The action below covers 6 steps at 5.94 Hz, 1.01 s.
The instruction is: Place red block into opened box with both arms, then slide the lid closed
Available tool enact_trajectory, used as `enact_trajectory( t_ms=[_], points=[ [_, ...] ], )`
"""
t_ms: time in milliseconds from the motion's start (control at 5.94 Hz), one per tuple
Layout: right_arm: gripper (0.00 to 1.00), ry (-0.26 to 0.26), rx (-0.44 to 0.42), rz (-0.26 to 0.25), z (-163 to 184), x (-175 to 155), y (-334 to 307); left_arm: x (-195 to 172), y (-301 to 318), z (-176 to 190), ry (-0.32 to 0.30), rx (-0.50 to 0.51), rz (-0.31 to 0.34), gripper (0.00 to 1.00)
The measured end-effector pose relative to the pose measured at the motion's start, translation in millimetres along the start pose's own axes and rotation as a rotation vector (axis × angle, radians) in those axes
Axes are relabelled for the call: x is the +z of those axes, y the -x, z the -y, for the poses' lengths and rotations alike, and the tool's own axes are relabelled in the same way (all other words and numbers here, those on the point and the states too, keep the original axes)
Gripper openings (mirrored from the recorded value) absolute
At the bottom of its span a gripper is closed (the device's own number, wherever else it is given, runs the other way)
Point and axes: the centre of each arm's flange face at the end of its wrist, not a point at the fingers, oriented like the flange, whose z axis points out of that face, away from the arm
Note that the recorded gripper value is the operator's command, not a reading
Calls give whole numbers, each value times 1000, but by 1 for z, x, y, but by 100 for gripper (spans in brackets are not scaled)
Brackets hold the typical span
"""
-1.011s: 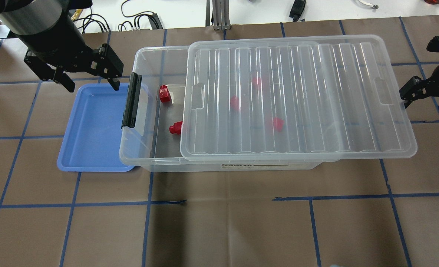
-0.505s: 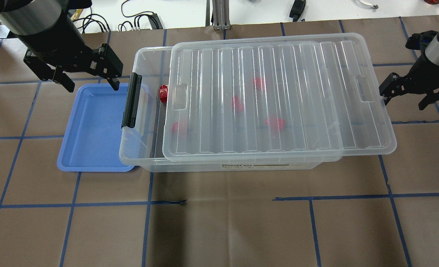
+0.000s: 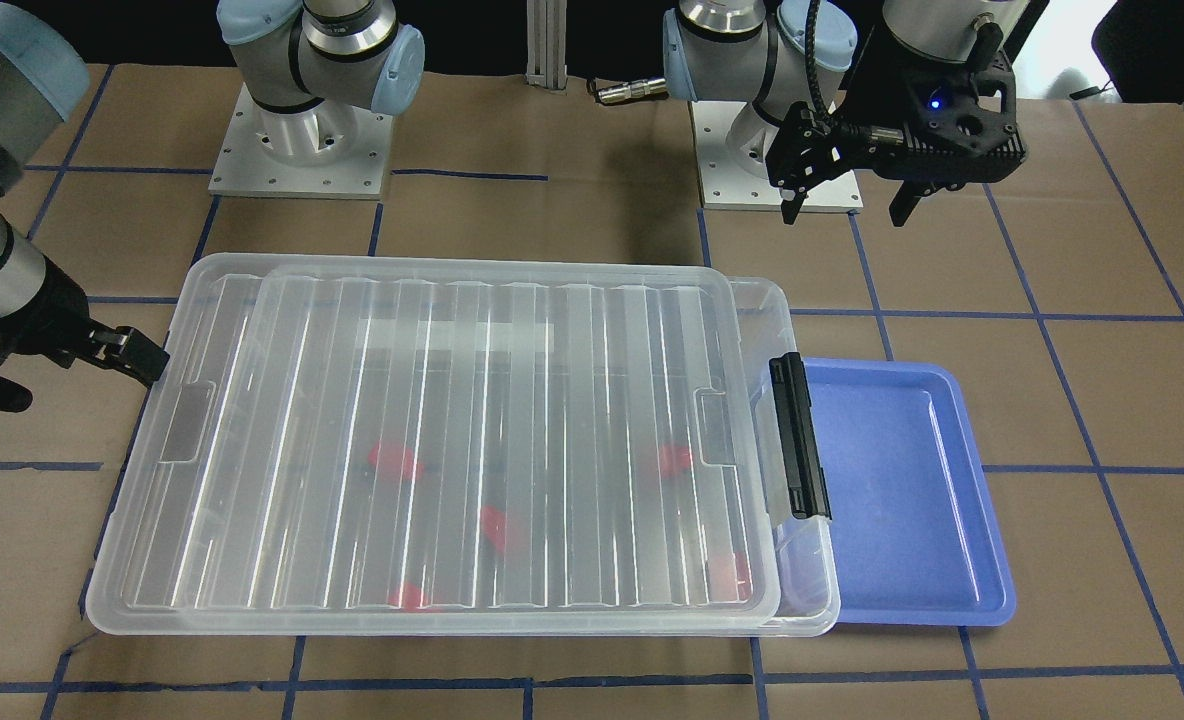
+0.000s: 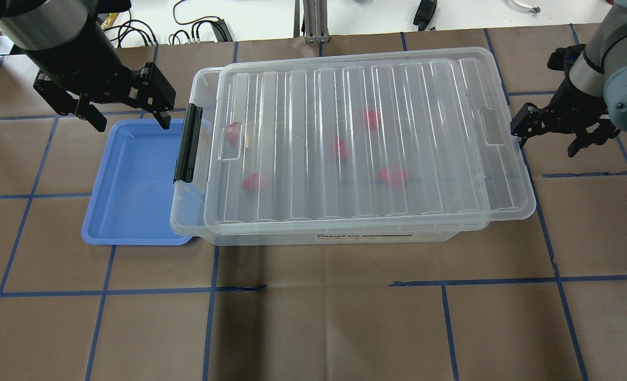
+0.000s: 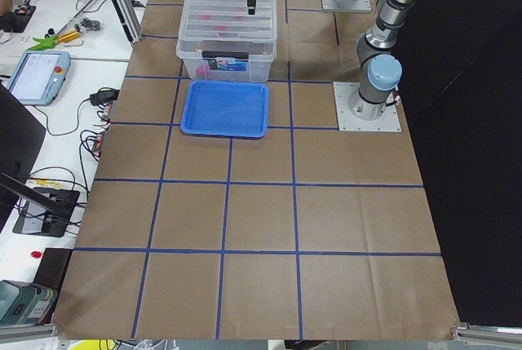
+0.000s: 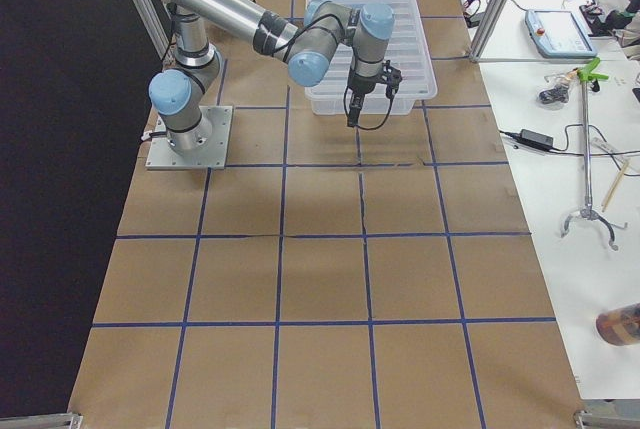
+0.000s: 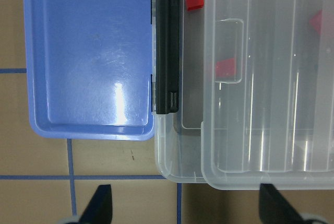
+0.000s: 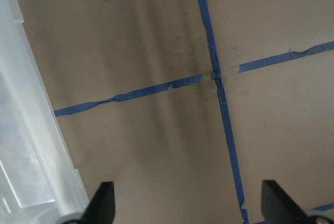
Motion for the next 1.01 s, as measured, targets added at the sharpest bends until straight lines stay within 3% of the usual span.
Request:
enact_trajectory(
  t_ms=[674,1011],
  points=[
    [100,-16,17,-1,-9,-8,21,0,0,0,0,0,0,98],
    [100,-59,-1,-5,-8,-32,28,0,0,0,0,0,0,98]
  ],
)
